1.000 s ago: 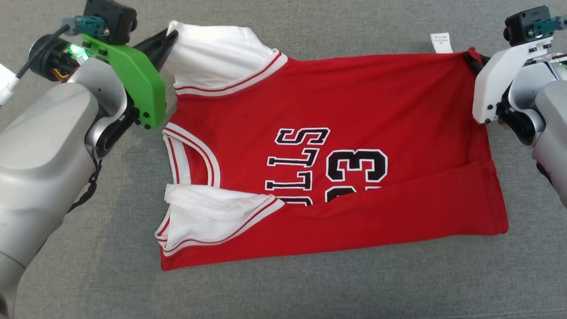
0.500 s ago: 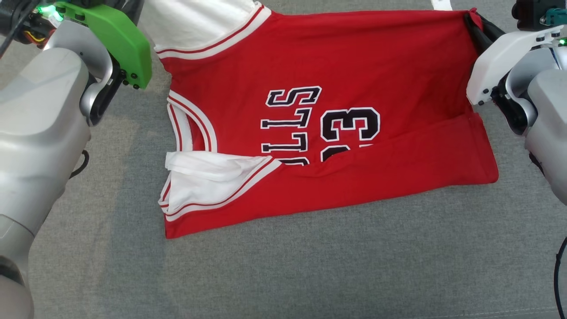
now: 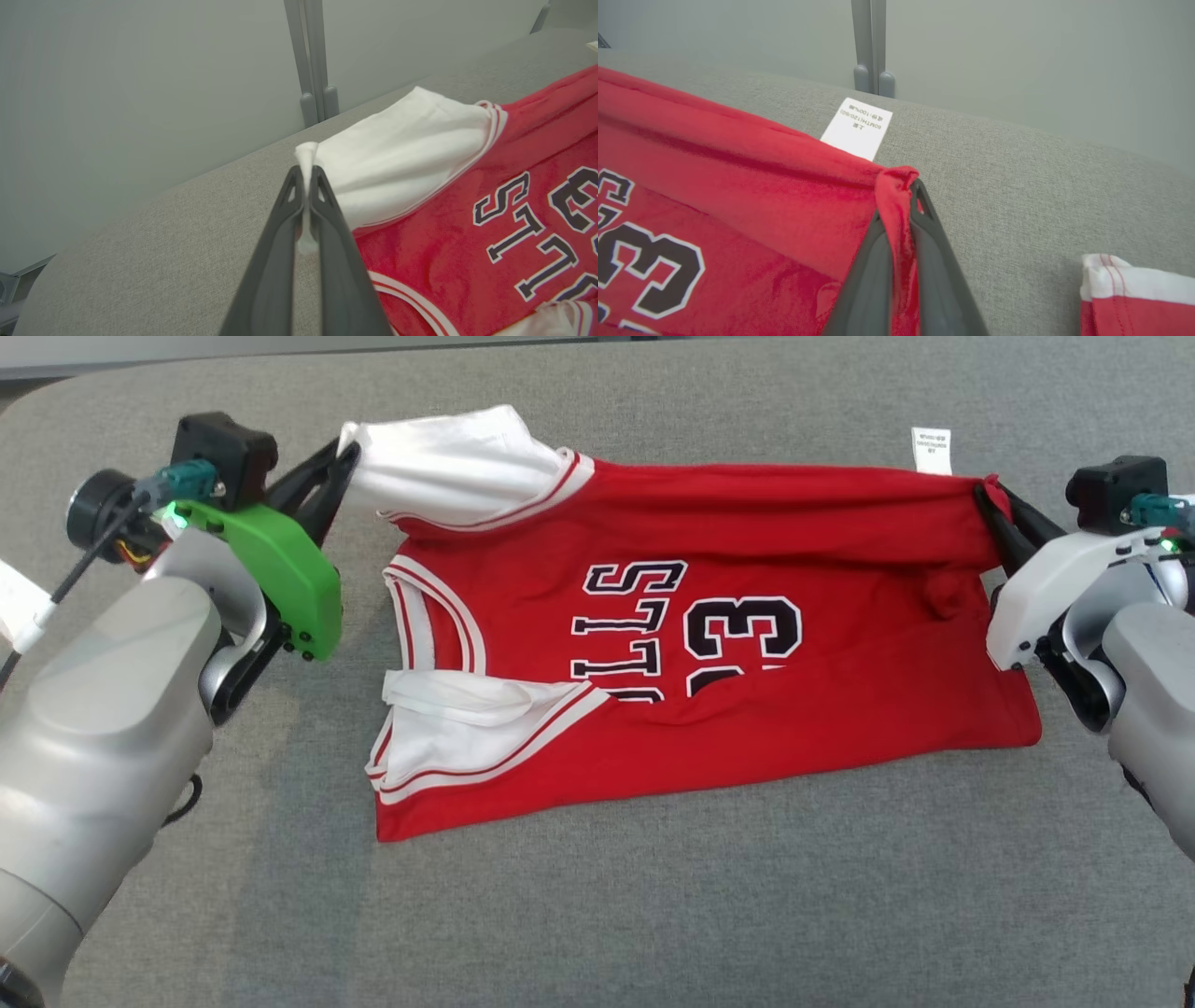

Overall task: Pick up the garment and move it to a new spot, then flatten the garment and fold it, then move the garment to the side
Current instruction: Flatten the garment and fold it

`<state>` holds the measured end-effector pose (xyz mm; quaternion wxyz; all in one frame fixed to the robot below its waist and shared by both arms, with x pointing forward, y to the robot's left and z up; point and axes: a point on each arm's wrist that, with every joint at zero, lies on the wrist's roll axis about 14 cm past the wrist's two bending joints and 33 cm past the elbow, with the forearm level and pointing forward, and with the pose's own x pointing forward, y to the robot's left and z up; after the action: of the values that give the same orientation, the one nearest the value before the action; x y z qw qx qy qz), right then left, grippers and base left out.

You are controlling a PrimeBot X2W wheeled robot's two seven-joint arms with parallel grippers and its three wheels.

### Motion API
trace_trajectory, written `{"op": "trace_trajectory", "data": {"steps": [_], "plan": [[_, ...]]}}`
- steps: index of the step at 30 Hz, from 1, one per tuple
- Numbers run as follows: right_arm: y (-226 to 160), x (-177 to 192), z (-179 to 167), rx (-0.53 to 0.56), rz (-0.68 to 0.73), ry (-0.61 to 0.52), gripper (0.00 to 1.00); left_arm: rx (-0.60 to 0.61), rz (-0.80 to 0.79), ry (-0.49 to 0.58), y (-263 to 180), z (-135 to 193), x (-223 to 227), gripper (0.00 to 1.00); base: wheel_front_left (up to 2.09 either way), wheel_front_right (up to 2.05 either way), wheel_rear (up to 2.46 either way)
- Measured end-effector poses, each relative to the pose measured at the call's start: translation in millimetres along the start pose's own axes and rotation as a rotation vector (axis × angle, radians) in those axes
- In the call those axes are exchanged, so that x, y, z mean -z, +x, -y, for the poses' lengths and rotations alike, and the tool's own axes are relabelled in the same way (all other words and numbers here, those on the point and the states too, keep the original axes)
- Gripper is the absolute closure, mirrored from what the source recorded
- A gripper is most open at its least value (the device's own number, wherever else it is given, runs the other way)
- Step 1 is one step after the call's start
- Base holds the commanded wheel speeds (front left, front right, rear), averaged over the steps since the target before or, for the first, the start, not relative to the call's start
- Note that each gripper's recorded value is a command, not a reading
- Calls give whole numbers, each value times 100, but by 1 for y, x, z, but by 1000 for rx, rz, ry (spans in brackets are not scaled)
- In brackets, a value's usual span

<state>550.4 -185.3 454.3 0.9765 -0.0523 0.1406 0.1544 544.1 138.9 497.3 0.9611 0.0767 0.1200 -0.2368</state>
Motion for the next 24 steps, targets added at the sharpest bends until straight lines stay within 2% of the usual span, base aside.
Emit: {"op": "trace_trajectory", "data": {"steps": [8, 11, 18, 24], "plan": [[-28, -5, -5, -4, 31, 21, 100, 77, -63, -24, -48, 23, 17, 100, 0, 0, 0], [-40, -6, -6, -8, 43, 24, 100, 137, -117, -47, -69, 43, 27, 100, 0, 0, 0], [-62, 13, -17, -27, 6, 28, 100, 235, -256, -99, -114, 76, 54, 100, 0, 0, 0], [-76, 29, -19, -39, -57, 40, 100, 283, -312, -141, -133, 95, 68, 100, 0, 0, 0]]}}
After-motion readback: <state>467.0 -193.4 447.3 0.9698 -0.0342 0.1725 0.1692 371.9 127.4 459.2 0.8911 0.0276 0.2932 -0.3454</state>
